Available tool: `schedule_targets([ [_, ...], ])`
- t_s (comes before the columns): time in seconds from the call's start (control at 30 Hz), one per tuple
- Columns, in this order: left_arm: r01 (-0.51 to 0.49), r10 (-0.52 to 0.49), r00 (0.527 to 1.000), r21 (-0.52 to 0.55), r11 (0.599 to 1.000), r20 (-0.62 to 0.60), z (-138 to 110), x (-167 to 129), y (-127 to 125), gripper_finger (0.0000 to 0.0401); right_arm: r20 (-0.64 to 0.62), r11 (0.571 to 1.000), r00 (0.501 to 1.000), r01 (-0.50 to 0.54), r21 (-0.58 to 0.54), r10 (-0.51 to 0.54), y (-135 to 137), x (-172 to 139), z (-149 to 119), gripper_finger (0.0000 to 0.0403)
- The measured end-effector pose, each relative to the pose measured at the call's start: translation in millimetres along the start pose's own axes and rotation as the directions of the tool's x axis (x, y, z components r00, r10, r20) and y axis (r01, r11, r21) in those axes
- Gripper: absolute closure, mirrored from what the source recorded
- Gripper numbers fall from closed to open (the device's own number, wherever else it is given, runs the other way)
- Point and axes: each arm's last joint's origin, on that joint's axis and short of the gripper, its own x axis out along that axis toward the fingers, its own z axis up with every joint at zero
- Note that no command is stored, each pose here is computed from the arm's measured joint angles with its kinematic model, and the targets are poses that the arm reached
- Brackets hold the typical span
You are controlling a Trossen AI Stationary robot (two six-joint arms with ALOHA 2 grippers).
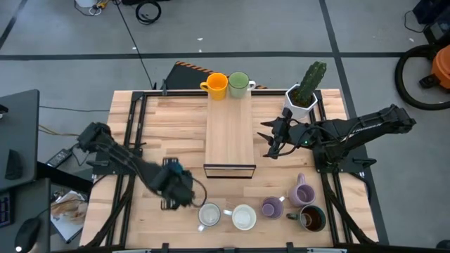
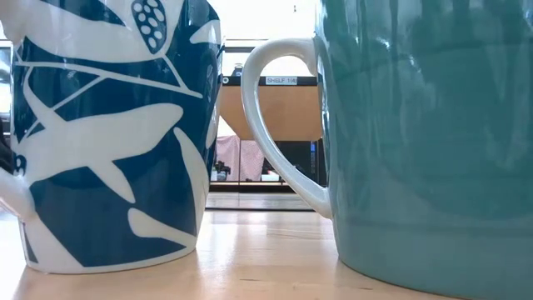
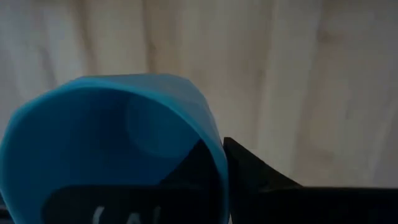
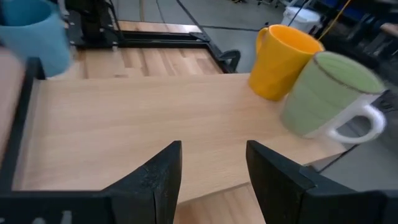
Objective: Place coffee mugs
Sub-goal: Put the blue mug on the shelf
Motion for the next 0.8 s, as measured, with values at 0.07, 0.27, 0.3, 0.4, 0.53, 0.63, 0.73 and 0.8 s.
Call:
schedule_targets([
  [0.07, -0.006, 0.004, 0.999, 0.047, 0.999, 0.035, 2, -7, 19, 0.0373, -0.004, 0.999, 1.000, -0.025, 0.029, 0.025, 1, 1, 0, 0.0218],
  [0.27, -0.059, 0.053, 0.998, 0.171, 0.984, 0.041, 4, -17, 79, 0.0373, -0.029, 0.991, 0.994, -0.106, 0.085, 0.109, 14, 5, -3, 0.0218],
  [0.3, -0.063, 0.056, 0.998, 0.181, 0.981, 0.041, 4, -18, 89, 0.0373, -0.035, 0.990, 0.993, -0.113, 0.088, 0.116, 17, 5, -4, 0.0218],
  [0.4, -0.089, 0.083, 0.996, 0.203, 0.975, 0.039, 7, -16, 117, 0.0373, -0.049, 0.990, 0.992, -0.112, 0.086, 0.117, 24, 7, -7, 0.0218],
  [0.53, -0.178, 0.162, 0.982, 0.207, 0.962, 0.093, 15, -23, 148, 0.0373, -0.062, 0.993, 0.994, -0.081, 0.082, 0.086, 28, 8, -10, 0.0218],
  [0.63, -0.215, 0.179, 0.969, 0.220, 0.951, 0.171, 22, -37, 163, 0.0373, -0.059, 0.994, 0.996, -0.064, 0.086, 0.069, 28, 8, -10, 0.0218],
  [0.73, -0.239, 0.186, 0.948, 0.188, 0.953, 0.260, 28, -53, 176, 0.0370, -0.054, 0.994, 0.996, -0.063, 0.084, 0.067, 27, 8, -9, 0.0218],
  [0.8, -0.229, 0.171, 0.938, 0.168, 0.959, 0.302, 33, -59, 184, 0.0370, -0.055, 0.995, 0.996, -0.063, 0.080, 0.067, 27, 8, -9, 0.0218],
])
